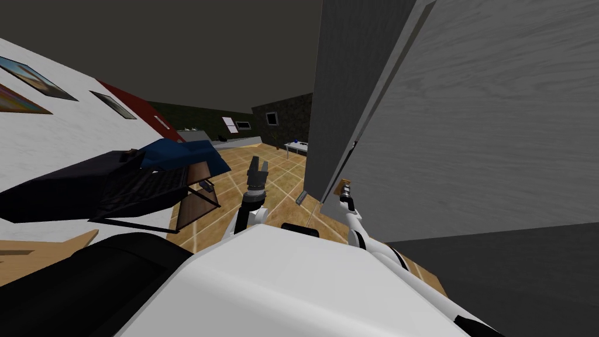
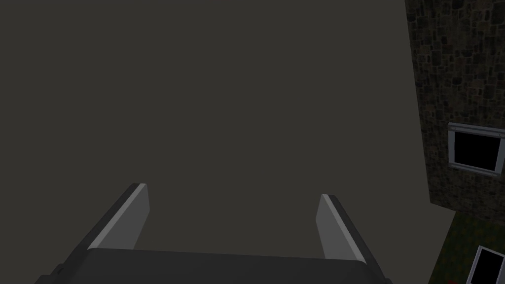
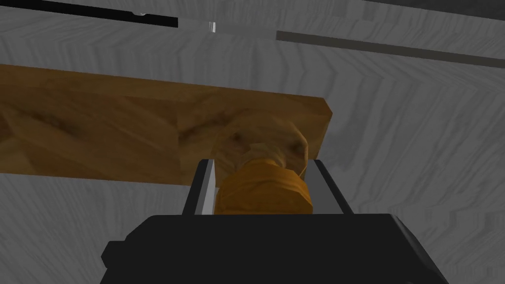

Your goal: Pull the door open

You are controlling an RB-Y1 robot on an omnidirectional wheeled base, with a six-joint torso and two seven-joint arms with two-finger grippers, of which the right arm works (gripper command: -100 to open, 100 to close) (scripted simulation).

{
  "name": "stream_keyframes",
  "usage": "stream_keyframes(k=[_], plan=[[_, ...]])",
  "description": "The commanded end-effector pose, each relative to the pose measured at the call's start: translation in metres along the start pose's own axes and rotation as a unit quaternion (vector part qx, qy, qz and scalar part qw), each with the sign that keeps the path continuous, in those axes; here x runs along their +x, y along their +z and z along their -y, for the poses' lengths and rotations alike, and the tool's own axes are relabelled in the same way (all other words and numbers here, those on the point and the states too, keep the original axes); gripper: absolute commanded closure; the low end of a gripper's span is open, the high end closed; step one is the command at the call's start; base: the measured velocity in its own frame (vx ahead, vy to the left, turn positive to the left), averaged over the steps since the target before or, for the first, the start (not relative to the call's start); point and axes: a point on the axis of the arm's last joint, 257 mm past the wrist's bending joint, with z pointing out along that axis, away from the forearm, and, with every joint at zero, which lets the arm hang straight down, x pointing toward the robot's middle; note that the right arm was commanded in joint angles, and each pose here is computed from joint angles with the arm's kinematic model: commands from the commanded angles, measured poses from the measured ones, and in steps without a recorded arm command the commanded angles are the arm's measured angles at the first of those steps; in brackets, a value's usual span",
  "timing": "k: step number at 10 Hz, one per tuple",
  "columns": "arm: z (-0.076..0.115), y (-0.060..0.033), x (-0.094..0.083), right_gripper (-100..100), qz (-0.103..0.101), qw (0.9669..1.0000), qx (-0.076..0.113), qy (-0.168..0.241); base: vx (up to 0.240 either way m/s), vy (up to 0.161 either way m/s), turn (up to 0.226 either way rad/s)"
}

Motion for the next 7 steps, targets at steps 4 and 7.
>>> stream_keyframes(k=[4, 7], plan=[[-0.0011, 0.0003, -0.0001, 100, 0.002, 0.9978, -0.002, 0.067, -0.021, -0.014, 0.042], [-0.0008, 0.0003, -0.0034, 100, 0.005, 0.9936, -0.002, 0.113, -0.017, -0.014, 0.037]])
